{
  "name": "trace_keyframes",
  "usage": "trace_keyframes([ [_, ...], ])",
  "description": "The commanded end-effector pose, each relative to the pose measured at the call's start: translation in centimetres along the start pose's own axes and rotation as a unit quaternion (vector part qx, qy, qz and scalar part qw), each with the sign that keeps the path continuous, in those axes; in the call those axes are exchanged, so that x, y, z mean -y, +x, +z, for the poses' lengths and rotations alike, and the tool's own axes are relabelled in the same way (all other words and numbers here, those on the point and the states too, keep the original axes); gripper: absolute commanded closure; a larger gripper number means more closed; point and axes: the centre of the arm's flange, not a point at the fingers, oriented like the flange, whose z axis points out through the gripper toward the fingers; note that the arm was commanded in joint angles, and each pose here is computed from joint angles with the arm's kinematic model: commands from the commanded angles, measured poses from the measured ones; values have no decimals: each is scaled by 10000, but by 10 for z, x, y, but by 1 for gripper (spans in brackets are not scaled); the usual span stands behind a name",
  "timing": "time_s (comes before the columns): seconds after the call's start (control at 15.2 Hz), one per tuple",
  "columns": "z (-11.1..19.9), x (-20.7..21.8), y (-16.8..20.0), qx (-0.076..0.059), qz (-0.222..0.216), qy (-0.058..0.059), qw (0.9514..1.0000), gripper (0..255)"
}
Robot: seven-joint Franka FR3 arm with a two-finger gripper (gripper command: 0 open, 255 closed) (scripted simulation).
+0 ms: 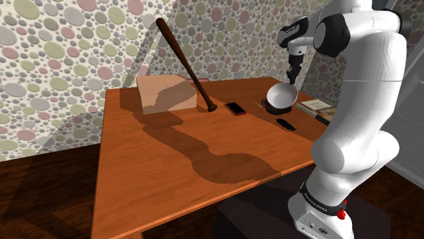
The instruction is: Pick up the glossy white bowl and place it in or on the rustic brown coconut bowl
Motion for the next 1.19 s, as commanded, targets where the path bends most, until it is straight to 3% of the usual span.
trace_keyframes([
  [0.0, 10, 1, 1, -3, 2, -4, 10000, 255],
  [0.2, 15, 1, 2, -1, 2, -2, 10000, 255],
  [0.26, 15, 1, 2, -1, 2, -2, 10000, 0],
  [0.33, 14, 13, 12, -63, -45, -605, 9981, 0],
  [0.4, 15, 25, 20, -120, -88, -1163, 9931, 0],
  [0.86, 50, 16, 21, -120, -88, -1163, 9931, 0],
  [1.12, 53, 15, 21, -120, -88, -1163, 9931, 0],
])
